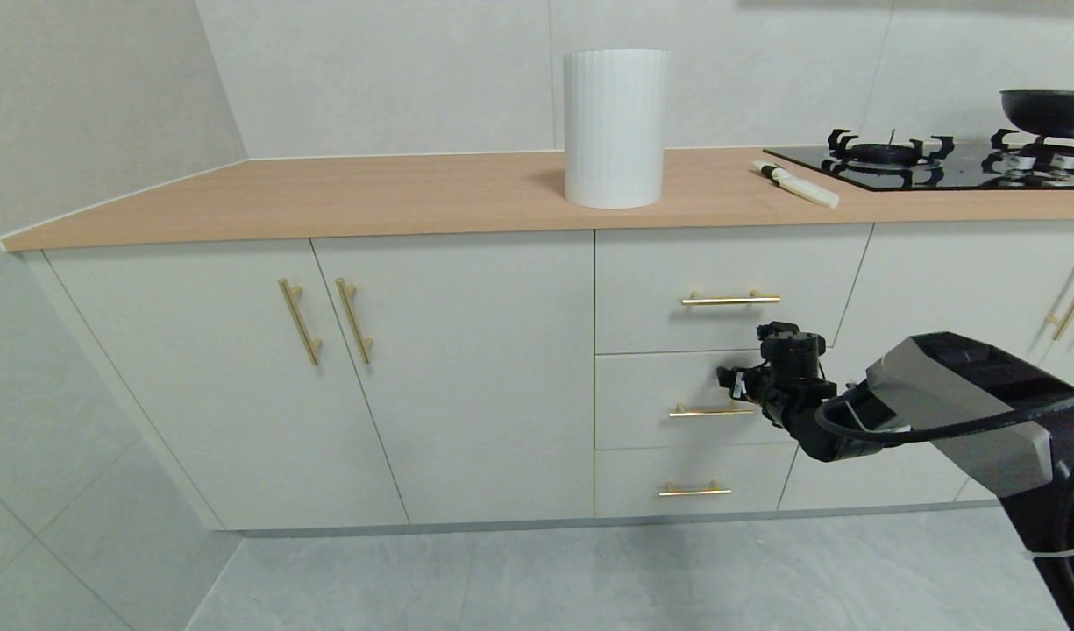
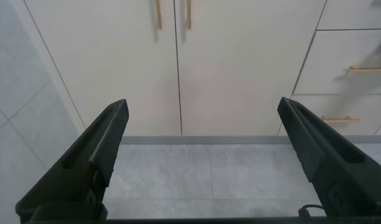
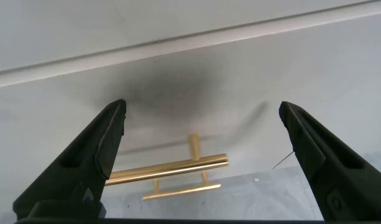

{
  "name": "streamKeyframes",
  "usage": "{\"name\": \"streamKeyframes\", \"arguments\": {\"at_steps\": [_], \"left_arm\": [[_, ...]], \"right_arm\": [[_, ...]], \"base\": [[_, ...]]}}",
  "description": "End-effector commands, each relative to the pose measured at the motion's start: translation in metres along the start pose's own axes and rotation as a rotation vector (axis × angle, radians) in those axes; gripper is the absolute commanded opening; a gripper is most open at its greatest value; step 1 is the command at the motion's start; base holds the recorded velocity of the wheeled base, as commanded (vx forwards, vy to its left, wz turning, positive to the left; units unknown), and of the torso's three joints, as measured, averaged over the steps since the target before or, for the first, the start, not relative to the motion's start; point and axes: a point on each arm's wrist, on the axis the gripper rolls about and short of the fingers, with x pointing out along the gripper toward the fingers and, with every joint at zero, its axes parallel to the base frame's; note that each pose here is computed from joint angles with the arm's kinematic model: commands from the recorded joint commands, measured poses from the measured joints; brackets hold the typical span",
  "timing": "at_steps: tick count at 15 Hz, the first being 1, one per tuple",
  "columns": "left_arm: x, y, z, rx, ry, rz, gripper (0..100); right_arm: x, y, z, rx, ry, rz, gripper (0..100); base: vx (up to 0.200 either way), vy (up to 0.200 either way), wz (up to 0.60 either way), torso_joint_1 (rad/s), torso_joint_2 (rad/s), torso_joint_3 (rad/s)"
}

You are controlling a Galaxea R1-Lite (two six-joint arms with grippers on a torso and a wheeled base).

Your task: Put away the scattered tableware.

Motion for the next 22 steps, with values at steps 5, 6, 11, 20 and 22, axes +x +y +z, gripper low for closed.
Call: {"name": "streamKeyframes", "arguments": {"at_steps": [5, 6, 11, 20, 22], "left_arm": [[0.000, 0.000, 0.000, -0.001, 0.002, 0.002, 100], [0.000, 0.000, 0.000, -0.001, 0.002, 0.002, 100], [0.000, 0.000, 0.000, -0.002, 0.002, 0.003, 100], [0.000, 0.000, 0.000, -0.001, 0.002, 0.000, 100], [0.000, 0.000, 0.000, -0.001, 0.002, 0.000, 100]], "right_arm": [[0.006, -0.001, -0.001, 0.005, -0.014, -0.008, 100], [0.010, -0.001, -0.003, 0.010, -0.018, -0.013, 100], [0.010, -0.005, -0.003, 0.024, -0.022, -0.036, 100], [-0.168, -0.032, 0.056, -0.004, 0.036, -0.036, 100], [-0.248, -0.041, 0.072, 0.005, -0.029, 0.003, 100]], "base": [[0.000, 0.000, 0.00, 0.000, 0.00, 0.000], [0.000, 0.000, 0.00, 0.000, 0.00, 0.000], [0.000, 0.000, 0.00, 0.000, 0.00, 0.000], [0.000, 0.000, 0.00, 0.000, 0.00, 0.000], [0.000, 0.000, 0.00, 0.000, 0.00, 0.000]]}}
